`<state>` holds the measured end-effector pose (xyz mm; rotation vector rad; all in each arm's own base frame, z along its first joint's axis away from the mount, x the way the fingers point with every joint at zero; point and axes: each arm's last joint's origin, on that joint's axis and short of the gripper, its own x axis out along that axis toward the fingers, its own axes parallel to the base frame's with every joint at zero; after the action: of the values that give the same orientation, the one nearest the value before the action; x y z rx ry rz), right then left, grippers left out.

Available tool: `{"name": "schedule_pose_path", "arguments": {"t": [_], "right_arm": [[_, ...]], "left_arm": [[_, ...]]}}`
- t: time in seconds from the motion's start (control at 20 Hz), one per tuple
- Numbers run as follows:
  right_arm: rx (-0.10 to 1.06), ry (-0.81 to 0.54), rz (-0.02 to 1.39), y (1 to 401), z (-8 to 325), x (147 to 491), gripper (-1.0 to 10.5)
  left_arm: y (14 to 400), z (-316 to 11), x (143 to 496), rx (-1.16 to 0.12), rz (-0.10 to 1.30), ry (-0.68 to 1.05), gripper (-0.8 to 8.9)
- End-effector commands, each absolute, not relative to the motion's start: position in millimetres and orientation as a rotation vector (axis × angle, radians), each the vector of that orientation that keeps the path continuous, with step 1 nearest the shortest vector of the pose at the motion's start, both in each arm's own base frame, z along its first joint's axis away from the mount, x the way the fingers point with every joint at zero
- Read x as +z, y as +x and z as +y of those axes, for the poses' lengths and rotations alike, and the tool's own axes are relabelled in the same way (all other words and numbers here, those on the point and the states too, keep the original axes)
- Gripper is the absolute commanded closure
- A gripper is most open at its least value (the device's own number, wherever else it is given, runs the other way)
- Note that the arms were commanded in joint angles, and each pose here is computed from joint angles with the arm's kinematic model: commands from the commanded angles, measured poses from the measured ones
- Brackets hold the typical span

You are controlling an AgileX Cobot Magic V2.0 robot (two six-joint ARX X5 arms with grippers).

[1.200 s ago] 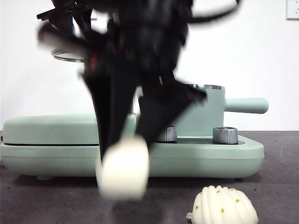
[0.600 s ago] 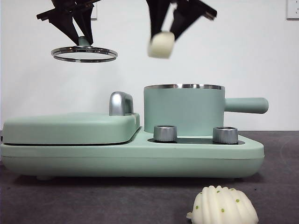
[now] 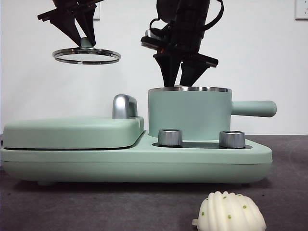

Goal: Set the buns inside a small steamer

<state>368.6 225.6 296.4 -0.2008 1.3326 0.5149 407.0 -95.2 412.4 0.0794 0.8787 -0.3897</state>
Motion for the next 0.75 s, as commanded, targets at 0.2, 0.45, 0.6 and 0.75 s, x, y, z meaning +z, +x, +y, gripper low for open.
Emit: {"name": "schedule_pose_path", "arguments": {"t": [0.2,0.45,0.6,0.75], "right_arm": [[0.519,-0.238,1.371,374.4,231.4,282.1,7.1],[0.519,-0.238,1.371,374.4,231.4,282.1,7.0],[0.519,-0.238,1.371,374.5,231.4,282.1,6.2],[0.52,-0.234,1.367,374.8,231.7,282.2,5.2]], "left_arm": [[401.3,-94.0,429.1,-0.394,0.802,0.076,7.27],[401.3,-94.0,429.0,-0.394,0.802,0.076,7.27],[401.3,-94.0,429.0,-0.394,0.802,0.076,7.27],[401.3,-94.0,429.1,-0.395,0.801,0.076,7.27]]}}
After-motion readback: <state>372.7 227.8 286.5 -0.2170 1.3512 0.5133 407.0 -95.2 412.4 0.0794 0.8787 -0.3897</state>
